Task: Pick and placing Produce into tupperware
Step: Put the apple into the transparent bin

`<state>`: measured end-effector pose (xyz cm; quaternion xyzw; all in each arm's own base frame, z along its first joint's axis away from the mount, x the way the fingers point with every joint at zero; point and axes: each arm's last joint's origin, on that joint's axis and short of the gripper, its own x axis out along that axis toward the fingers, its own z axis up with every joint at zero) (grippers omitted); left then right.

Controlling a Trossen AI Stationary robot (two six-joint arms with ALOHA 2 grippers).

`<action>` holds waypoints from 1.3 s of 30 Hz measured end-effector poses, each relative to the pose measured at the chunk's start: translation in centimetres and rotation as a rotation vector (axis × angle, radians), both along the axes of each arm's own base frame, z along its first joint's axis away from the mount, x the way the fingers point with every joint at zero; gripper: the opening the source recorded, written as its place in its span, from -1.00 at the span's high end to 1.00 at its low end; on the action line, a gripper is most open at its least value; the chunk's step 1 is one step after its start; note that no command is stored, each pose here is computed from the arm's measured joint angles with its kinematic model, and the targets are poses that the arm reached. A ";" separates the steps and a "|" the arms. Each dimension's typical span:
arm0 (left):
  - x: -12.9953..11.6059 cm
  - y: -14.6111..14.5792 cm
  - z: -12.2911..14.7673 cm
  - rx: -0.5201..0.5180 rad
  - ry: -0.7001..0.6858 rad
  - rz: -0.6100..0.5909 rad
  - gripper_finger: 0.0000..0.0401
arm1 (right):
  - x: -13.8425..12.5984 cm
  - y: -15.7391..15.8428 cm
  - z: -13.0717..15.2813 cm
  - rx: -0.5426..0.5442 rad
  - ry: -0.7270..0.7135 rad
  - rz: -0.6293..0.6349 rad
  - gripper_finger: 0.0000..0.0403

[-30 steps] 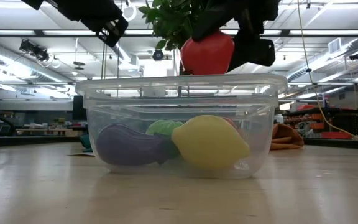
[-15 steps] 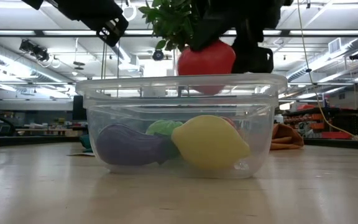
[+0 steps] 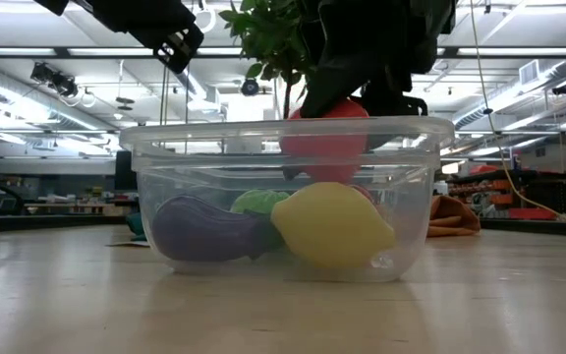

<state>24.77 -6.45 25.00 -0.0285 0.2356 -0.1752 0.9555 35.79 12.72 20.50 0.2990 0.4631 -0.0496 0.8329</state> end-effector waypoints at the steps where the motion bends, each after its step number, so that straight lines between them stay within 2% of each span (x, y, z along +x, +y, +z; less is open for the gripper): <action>1: 0.0 0.0 0.0 0.000 0.000 0.000 0.89 | 0.0 0.0 0.0 -0.002 0.000 0.002 0.00; 13: 0.0 0.0 0.0 -0.002 0.003 0.001 0.86 | 0.0 0.0 0.0 -0.001 -0.004 0.004 -0.01; 25: -0.1 0.0 -0.1 0.001 0.018 0.001 0.92 | 0.0 0.0 0.0 -0.001 -0.004 0.004 -0.17; 39: -0.1 0.0 -0.2 0.002 0.018 0.001 0.89 | 0.0 0.0 0.0 -0.028 -0.013 0.045 -0.19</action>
